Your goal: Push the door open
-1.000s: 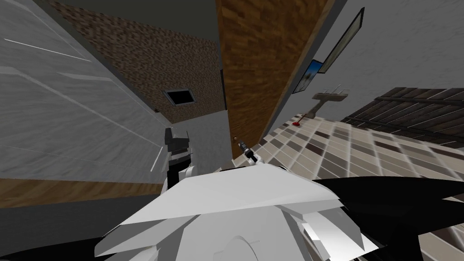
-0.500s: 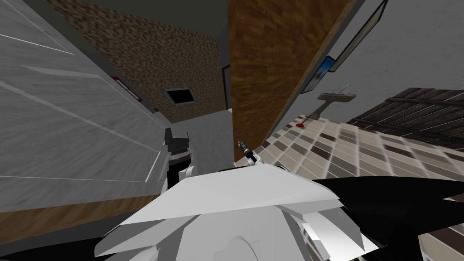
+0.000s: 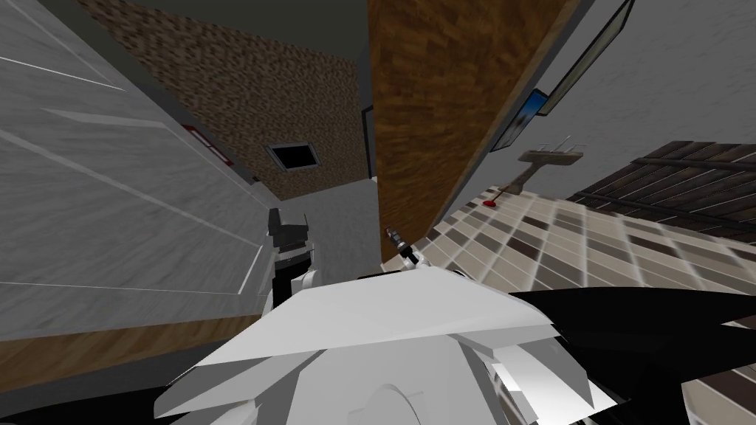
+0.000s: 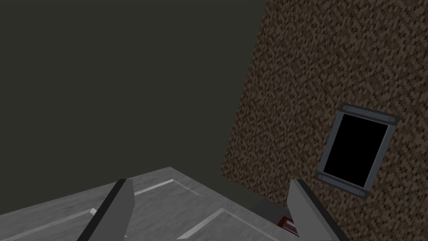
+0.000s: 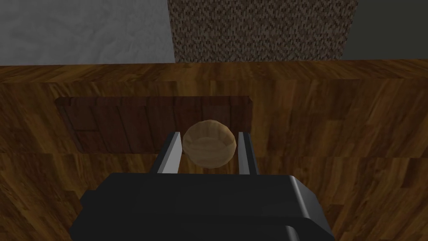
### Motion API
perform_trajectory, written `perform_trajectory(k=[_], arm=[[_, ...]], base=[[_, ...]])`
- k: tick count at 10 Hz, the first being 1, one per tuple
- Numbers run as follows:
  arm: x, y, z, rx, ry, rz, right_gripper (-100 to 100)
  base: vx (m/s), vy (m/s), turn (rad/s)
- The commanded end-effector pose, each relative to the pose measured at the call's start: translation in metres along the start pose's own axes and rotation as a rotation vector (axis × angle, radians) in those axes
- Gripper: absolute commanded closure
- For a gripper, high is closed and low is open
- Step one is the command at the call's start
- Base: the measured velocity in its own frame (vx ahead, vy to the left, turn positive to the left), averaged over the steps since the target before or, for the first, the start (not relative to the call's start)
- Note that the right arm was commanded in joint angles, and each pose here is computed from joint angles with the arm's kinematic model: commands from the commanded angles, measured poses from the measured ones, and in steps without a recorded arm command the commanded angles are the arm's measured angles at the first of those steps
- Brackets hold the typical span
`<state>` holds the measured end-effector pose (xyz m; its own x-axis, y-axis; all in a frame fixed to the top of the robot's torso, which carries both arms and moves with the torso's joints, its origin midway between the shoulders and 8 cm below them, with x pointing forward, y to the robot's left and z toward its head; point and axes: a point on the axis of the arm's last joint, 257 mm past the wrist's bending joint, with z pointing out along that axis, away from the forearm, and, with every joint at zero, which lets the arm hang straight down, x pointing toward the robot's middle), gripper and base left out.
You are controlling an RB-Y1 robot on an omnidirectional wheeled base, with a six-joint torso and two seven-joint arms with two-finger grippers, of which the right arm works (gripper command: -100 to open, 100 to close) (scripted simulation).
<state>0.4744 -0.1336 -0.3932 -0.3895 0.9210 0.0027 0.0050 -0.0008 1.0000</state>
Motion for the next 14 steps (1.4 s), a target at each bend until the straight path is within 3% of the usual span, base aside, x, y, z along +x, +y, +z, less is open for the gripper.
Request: perform_trajectory(k=[1, 10, 12, 13, 14], arm=[[0.0, 0.001, 0.0003, -0.003, 0.0, 0.0, 100], [-0.053, 0.002, -0.01, -0.001, -0.131, -0.022, 100], [-0.053, 0.002, -0.01, -0.001, -0.131, -0.022, 100], [-0.066, 0.003, -0.0131, -0.002, -0.168, -0.025, 100], [-0.07, 0.003, -0.0139, -0.002, -0.178, -0.025, 100]], base=[[0.0, 0.0, 0.0], [0.162, 0.095, -0.034], [0.092, 0.051, -0.004], [0.152, 0.107, -0.059], [0.183, 0.132, -0.13]])
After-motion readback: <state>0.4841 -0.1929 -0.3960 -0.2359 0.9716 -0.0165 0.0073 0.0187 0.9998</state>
